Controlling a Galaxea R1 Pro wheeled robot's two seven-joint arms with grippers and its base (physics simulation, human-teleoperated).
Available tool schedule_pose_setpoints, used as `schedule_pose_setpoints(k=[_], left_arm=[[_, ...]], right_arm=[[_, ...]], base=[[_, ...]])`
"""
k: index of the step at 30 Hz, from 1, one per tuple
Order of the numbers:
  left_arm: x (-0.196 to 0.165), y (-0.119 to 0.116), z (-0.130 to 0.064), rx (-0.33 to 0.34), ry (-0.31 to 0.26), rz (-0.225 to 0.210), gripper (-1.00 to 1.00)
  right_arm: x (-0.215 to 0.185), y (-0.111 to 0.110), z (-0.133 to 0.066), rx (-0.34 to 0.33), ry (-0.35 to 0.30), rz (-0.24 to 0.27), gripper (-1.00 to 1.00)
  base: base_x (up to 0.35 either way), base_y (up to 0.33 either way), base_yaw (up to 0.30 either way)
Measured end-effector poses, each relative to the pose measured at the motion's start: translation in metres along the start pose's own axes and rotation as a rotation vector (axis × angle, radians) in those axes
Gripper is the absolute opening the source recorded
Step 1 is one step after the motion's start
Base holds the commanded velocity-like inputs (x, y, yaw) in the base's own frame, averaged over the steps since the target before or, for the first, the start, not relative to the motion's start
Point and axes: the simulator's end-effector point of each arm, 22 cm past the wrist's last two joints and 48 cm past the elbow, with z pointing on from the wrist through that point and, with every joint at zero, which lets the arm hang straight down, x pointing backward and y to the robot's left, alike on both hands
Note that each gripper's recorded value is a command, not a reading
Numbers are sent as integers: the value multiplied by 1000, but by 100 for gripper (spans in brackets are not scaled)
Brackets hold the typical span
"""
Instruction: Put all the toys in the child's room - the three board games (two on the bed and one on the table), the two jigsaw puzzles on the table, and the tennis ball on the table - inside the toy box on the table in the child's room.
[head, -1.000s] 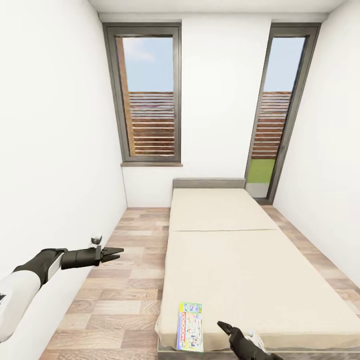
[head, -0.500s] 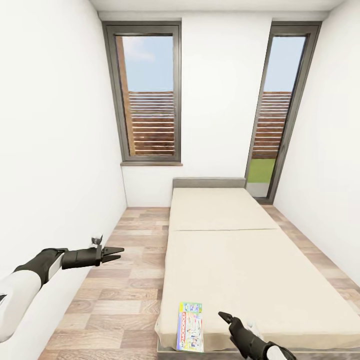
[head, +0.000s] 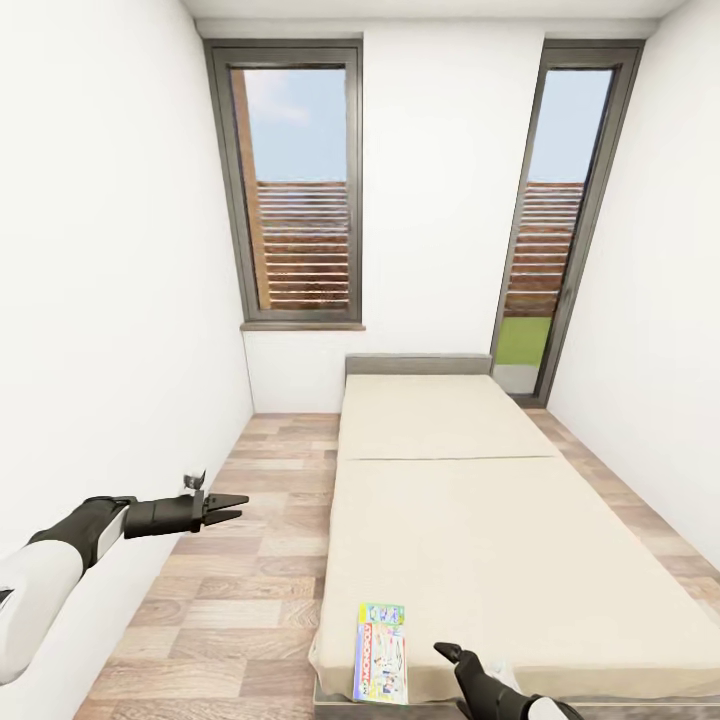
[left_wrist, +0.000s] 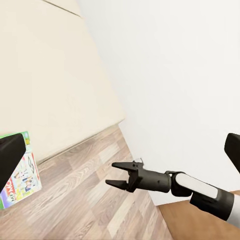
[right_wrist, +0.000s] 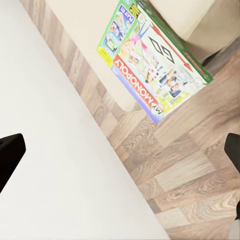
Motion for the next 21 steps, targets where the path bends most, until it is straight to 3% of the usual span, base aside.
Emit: schedule_pose_setpoints(k=[21], left_arm=[[7, 21, 8, 1, -1, 1, 100]], right_arm=[[-1, -14, 20, 2, 7, 6, 100]], base=[[0, 0, 0]])
